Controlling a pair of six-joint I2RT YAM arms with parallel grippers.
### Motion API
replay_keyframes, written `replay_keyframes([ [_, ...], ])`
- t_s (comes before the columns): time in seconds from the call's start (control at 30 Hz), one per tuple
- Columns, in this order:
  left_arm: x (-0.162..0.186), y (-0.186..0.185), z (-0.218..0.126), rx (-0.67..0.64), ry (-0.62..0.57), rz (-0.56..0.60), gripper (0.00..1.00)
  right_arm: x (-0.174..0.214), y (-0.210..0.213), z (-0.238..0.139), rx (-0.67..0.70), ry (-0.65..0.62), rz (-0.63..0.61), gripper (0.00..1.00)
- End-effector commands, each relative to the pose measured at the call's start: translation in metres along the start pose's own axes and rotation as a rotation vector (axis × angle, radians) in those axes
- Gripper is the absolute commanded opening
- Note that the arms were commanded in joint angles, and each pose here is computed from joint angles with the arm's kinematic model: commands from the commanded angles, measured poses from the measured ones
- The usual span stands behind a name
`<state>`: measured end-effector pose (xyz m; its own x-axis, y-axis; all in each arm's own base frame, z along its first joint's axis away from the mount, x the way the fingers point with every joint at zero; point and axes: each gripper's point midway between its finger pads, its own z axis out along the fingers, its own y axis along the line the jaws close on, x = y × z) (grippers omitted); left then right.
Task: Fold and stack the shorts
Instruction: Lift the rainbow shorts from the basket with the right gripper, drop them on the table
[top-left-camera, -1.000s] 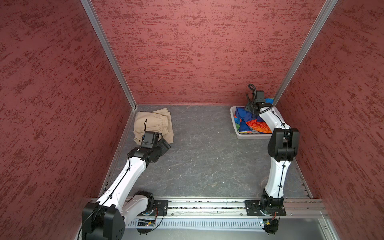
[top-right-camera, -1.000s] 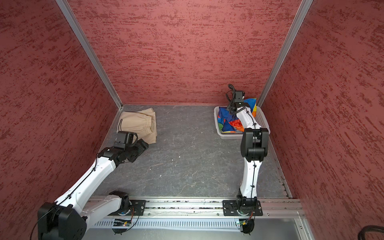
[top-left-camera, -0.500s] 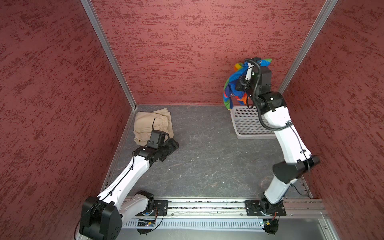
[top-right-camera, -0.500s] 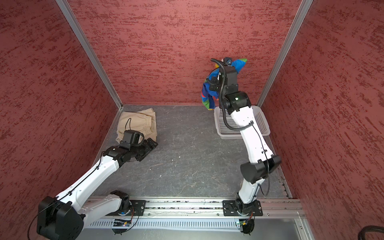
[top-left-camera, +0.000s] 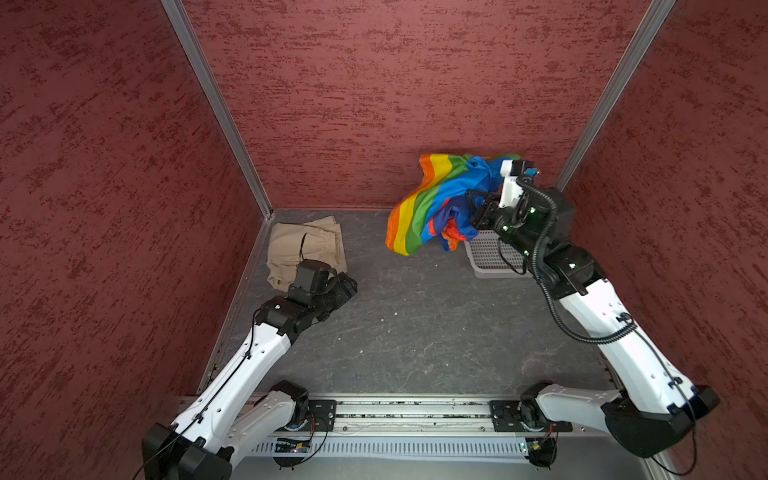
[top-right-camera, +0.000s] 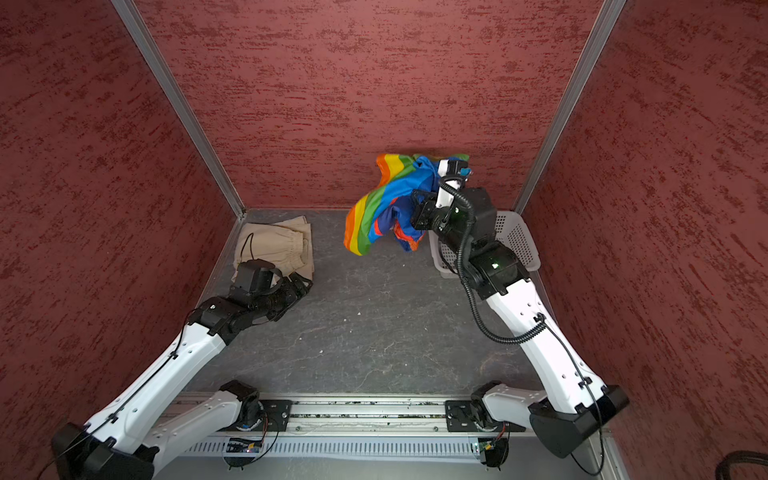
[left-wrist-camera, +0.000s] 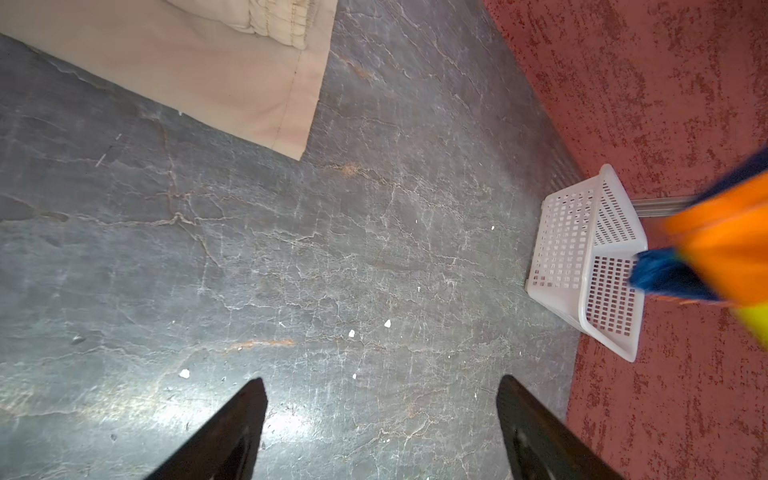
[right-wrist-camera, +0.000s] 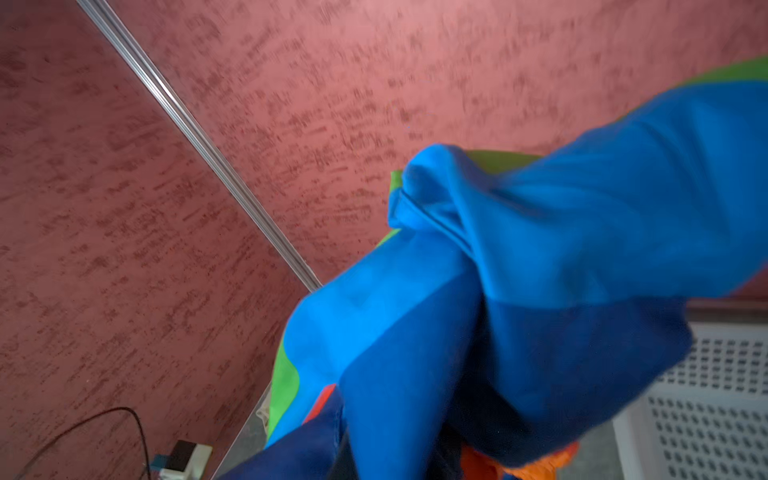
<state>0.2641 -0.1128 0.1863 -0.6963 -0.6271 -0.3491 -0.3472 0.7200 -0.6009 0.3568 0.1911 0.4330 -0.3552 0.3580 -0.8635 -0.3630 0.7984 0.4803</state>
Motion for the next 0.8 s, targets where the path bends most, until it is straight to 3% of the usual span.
replay_keyframes([
  [0.0,-0.005,0.000,-0.006,-0.017,-0.030,-0.017,0.88,0.008,0.022,-0.009,-0.144,-0.010,0.119,0.00],
  [0.13,-0.011,-0.005,-0.004,-0.010,-0.051,-0.036,0.88,0.049,0.036,0.007,-0.206,0.123,0.140,0.00],
  [0.17,-0.012,-0.007,-0.003,-0.006,-0.051,-0.038,0.88,0.057,0.043,0.010,-0.233,0.157,0.142,0.08],
  [0.23,-0.015,-0.015,0.000,-0.001,-0.051,-0.039,0.88,0.068,0.043,0.018,-0.236,0.205,0.161,0.54],
  [0.27,-0.017,-0.019,0.001,0.004,-0.052,-0.037,0.89,0.072,0.036,0.021,-0.206,0.210,0.163,0.66],
  [0.3,-0.018,-0.023,0.003,0.006,-0.050,-0.031,0.89,0.076,0.027,0.022,-0.158,0.208,0.156,0.97],
  [0.6,-0.004,-0.062,0.031,0.034,0.026,0.052,0.87,0.113,-0.041,-0.015,0.121,0.233,0.043,0.99],
  [0.7,0.017,-0.085,0.037,0.065,0.087,0.137,0.78,0.150,-0.072,-0.033,0.204,0.282,0.036,0.99],
  [0.77,0.038,-0.101,0.041,0.092,0.146,0.203,0.76,0.188,-0.093,-0.042,0.244,0.352,0.057,0.91],
])
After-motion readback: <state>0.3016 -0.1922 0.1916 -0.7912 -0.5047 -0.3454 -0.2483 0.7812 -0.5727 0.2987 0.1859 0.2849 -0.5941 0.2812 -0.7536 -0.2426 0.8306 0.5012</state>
